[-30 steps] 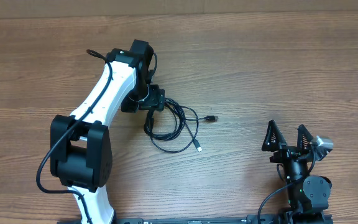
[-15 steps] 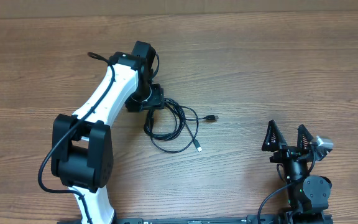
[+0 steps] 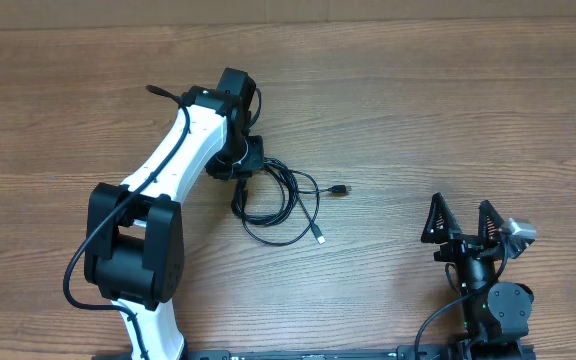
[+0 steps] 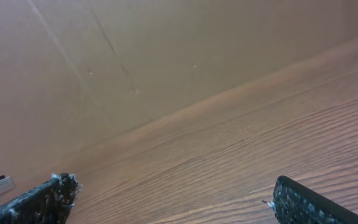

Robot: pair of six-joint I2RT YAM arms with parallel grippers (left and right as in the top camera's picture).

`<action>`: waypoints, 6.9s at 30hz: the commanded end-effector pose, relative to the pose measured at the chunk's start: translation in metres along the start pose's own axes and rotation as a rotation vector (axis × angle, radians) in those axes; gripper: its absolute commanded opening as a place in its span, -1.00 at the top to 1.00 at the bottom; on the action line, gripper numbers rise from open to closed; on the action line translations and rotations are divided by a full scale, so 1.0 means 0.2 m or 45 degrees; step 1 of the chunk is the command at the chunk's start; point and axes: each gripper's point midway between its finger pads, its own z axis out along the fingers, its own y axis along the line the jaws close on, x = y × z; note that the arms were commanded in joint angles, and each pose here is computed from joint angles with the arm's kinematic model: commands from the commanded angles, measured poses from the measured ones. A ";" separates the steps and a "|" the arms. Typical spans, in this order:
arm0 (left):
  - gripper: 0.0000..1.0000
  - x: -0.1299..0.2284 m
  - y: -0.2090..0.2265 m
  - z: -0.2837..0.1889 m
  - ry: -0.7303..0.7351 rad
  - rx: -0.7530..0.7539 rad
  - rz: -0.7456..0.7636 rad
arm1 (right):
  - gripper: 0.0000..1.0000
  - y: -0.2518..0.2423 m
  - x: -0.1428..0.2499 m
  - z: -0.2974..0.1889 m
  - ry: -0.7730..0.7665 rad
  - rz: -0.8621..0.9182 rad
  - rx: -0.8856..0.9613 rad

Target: Untangle cables

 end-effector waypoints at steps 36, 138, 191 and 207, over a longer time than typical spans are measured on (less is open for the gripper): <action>0.92 0.04 0.02 0.17 -0.015 -0.003 -0.031 | -1.00 -0.01 0.01 0.00 0.001 0.005 0.005; -0.16 0.46 -0.48 -0.08 0.382 0.334 0.262 | -1.00 -0.01 0.01 0.00 0.001 0.005 0.005; -0.99 -0.05 0.02 -0.15 0.033 0.174 -0.073 | -1.00 -0.01 0.01 0.00 0.001 0.005 0.005; -1.00 -0.05 0.02 -0.15 0.033 0.174 -0.073 | -0.99 -0.01 0.01 0.00 0.001 0.005 0.005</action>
